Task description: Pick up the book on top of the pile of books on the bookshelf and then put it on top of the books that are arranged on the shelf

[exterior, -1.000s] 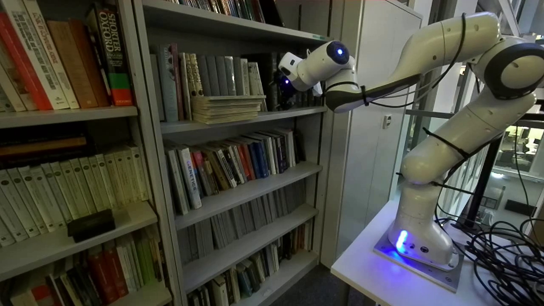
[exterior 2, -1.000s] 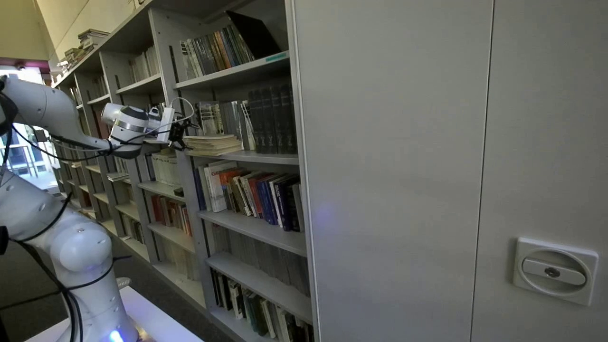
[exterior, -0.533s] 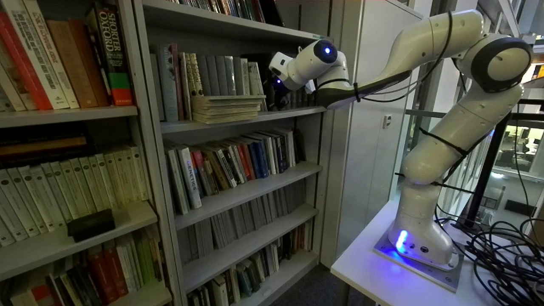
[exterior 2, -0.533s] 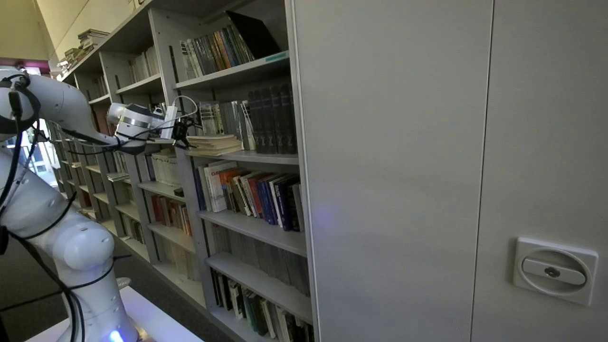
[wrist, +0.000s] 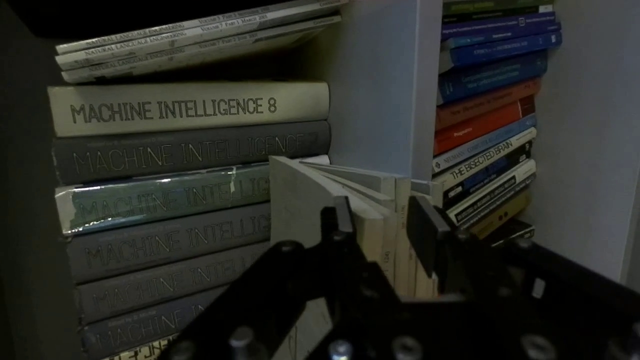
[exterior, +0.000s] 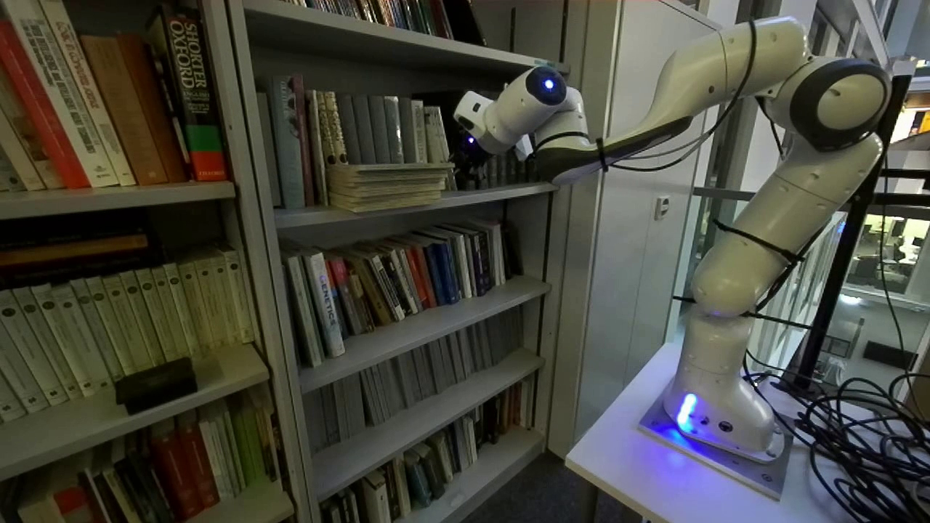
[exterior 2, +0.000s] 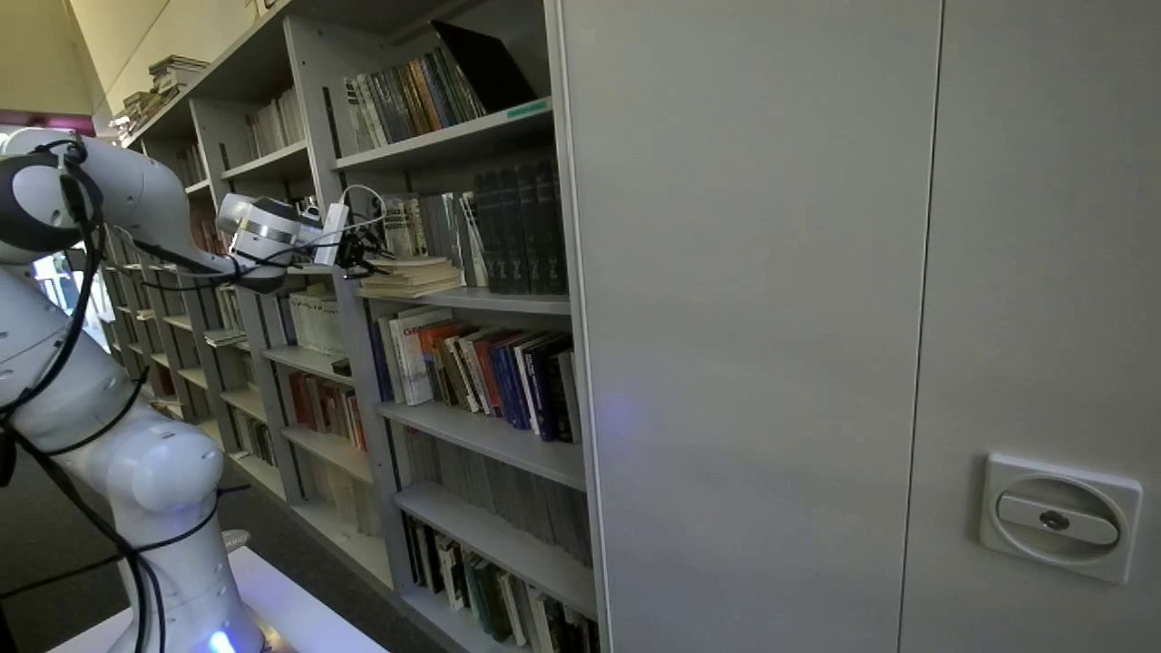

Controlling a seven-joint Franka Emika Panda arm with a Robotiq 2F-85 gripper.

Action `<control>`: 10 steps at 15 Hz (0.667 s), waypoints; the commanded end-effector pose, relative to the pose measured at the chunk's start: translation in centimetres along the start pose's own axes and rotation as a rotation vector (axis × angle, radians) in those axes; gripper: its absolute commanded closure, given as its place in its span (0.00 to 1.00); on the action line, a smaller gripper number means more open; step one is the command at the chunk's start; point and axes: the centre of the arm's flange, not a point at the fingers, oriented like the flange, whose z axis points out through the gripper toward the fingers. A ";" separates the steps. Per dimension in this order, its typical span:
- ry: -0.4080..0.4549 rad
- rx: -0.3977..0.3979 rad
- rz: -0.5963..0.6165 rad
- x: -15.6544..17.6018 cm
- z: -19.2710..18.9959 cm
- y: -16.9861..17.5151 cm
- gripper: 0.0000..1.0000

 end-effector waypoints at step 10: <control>-0.002 -0.002 0.044 -0.4 -0.5 1.7 0.97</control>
